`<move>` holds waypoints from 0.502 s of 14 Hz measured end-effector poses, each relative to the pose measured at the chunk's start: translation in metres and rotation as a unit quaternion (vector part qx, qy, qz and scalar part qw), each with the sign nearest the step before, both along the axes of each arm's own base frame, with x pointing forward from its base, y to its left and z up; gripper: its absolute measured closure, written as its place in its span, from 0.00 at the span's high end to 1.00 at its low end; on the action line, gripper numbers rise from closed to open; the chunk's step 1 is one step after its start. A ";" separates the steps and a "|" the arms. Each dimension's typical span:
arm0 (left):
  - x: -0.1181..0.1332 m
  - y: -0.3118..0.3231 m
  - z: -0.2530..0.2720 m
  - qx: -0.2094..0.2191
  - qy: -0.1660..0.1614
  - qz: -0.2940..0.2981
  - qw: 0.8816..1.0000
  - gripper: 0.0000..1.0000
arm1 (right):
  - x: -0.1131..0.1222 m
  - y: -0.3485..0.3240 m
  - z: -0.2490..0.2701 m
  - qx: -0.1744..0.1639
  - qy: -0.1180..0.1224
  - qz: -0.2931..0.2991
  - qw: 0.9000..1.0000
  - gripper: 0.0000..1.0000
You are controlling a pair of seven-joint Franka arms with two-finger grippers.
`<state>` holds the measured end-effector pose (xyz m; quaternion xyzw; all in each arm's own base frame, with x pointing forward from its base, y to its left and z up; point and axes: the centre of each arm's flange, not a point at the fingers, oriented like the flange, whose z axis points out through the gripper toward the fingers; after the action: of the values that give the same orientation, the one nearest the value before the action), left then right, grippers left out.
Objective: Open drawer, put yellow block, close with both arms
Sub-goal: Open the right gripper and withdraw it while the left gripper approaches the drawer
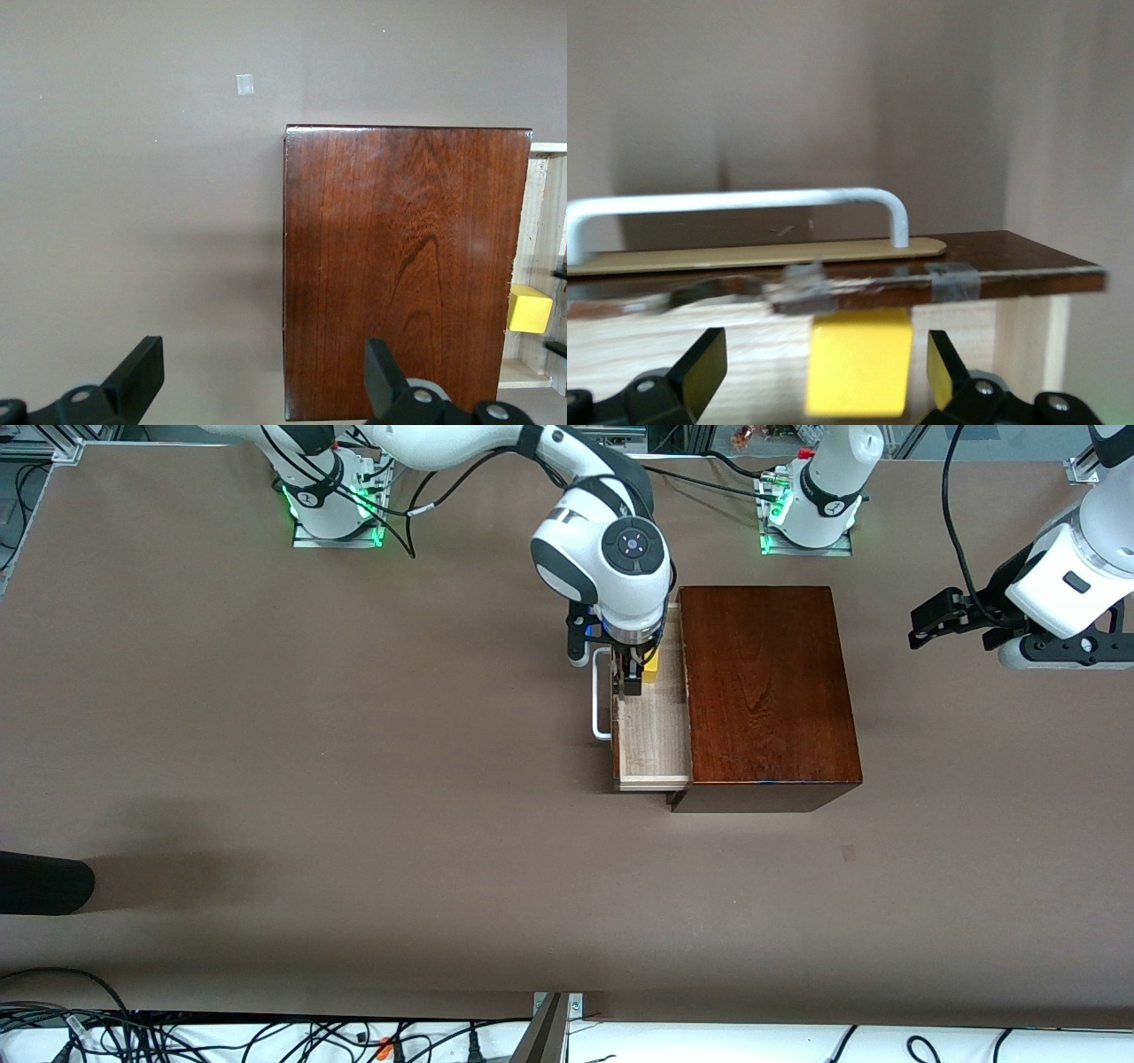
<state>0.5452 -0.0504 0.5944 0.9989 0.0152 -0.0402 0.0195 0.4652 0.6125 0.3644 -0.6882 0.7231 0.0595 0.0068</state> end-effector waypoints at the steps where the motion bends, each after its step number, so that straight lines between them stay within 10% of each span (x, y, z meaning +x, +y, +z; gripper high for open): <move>1: 0.000 -0.003 0.000 0.000 0.000 -0.003 1.000 1.00 | 0.012 -0.010 0.026 0.006 0.000 -0.010 1.000 1.00; 7: -0.008 -0.049 -0.004 0.000 0.011 -0.046 0.999 1.00 | 0.079 -0.135 0.149 0.028 0.018 0.108 0.994 1.00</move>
<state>0.5374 -0.0991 0.5906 0.9980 -0.0302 -0.0524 0.0172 0.5440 0.4778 0.5136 -0.7604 0.6428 0.0926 0.0066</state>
